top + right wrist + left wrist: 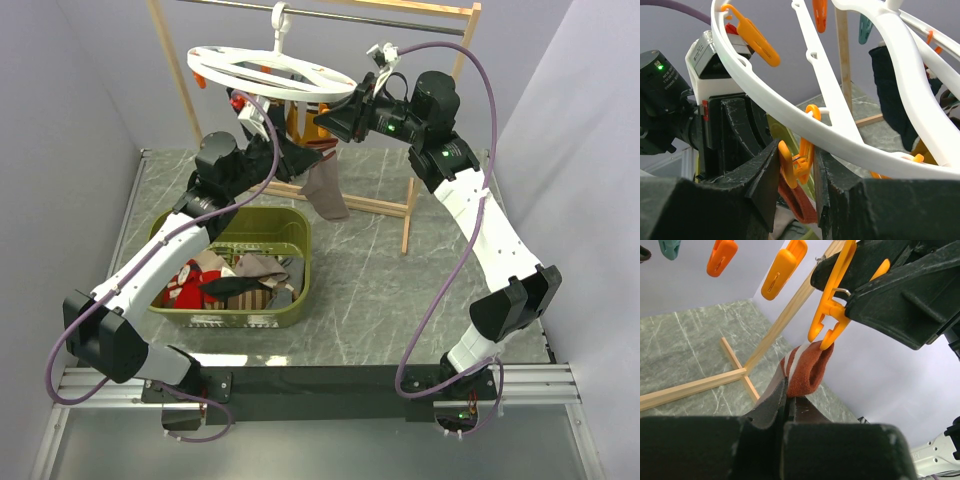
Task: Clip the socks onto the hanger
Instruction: Clamp the sock onto the hanger.
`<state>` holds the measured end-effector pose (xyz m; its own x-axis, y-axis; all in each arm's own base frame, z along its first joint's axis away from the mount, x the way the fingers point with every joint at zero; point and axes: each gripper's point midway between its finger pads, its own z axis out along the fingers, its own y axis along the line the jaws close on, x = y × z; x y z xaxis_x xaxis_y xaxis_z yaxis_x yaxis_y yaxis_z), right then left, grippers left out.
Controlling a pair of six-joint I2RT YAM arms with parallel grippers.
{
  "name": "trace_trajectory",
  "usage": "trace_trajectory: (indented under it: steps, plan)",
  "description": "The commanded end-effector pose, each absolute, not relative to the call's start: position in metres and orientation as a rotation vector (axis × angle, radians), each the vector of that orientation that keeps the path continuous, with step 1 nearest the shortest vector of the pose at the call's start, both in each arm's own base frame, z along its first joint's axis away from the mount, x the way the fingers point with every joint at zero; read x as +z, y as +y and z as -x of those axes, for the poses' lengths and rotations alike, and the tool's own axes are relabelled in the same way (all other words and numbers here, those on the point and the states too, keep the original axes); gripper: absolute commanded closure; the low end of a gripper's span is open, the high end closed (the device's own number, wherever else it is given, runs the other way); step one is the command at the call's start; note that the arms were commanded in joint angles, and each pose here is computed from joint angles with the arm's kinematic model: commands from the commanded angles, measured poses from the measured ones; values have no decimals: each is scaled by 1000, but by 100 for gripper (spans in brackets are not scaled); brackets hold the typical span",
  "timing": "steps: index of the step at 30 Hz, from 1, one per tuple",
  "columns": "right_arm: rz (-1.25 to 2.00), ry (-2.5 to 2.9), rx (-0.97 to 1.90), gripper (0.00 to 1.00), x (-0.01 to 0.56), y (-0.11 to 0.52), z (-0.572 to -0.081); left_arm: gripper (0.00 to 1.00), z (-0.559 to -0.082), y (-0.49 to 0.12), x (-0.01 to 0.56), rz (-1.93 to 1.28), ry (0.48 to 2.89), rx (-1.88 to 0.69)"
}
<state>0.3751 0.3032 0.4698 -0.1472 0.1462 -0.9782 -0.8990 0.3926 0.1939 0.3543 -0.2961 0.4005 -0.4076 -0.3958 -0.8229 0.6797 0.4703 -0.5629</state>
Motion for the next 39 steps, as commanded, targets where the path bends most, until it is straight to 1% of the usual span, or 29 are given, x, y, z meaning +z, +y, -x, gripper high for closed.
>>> trace_trajectory:
  steps: [1,14,23,29,39]
  plan:
    - [767,1364,1060,100,487,299,-353,99,-342,-289,454,-241,1440,-1232]
    - [763,1360,1045,100,487,297,-352,99,-341,-286,459,-207,1405,-1251]
    - [740,1355,1027,100,492,296,-357,99,-351,-287,424,-129,1546,-1241]
    - [745,1353,1027,100,492,297,-358,99,-352,-284,414,-34,1606,-1258]
    - [758,1360,1009,100,487,301,-362,99,-343,-288,433,-48,1568,-1313]
